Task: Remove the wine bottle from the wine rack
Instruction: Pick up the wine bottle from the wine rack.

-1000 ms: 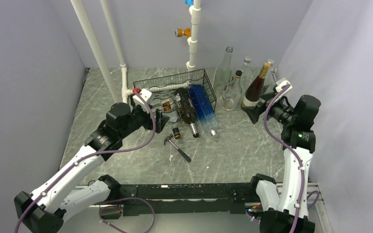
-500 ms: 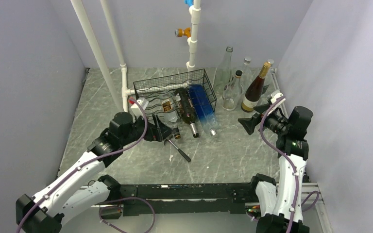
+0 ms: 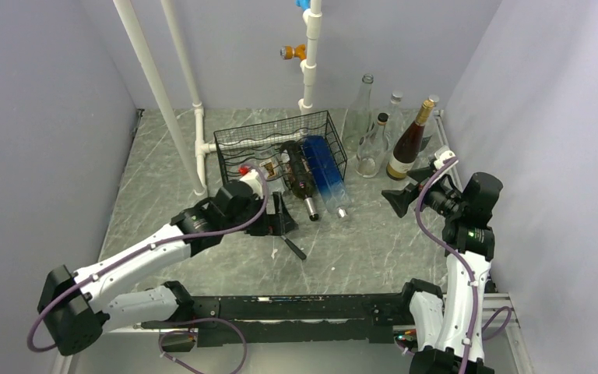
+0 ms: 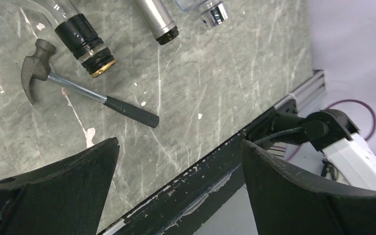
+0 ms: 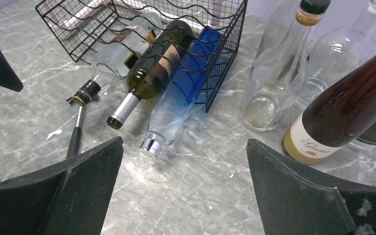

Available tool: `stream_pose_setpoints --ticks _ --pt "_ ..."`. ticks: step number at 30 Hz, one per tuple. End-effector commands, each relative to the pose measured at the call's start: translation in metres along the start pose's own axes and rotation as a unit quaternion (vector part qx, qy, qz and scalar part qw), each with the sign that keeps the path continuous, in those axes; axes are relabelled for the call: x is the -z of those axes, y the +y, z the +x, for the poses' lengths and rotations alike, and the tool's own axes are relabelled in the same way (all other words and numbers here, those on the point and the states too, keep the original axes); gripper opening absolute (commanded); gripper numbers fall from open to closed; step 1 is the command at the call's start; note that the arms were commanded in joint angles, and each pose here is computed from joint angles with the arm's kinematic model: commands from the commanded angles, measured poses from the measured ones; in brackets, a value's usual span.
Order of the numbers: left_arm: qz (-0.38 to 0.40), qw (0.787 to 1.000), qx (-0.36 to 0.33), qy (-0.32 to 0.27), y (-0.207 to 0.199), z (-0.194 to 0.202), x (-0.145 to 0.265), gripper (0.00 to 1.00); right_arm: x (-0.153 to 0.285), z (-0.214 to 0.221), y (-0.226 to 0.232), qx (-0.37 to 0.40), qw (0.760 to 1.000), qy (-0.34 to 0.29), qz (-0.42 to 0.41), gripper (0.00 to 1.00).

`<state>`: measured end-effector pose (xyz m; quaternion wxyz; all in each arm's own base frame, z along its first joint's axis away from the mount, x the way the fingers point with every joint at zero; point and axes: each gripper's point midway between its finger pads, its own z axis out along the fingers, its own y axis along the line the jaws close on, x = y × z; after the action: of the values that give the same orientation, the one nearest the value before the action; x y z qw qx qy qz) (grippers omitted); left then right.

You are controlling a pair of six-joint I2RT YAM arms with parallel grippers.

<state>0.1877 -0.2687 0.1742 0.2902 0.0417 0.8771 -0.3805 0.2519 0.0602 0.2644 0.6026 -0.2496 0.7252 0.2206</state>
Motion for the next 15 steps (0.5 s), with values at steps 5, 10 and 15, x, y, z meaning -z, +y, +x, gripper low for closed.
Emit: stream_pose_setpoints --ticks 5,10,15 --pt "-0.132 0.991 0.008 -0.029 -0.002 -0.018 -0.014 0.99 -0.001 -0.004 -0.002 0.020 1.000 -0.015 0.000 1.00" --pt "-0.200 0.978 0.030 -0.047 0.002 -0.025 -0.030 0.99 -0.002 -0.001 0.001 0.015 1.000 -0.016 -0.009 1.00" --pt "-0.274 0.960 0.006 -0.051 0.013 -0.029 -0.037 0.99 -0.002 -0.003 0.004 0.017 1.000 -0.020 -0.016 1.00"
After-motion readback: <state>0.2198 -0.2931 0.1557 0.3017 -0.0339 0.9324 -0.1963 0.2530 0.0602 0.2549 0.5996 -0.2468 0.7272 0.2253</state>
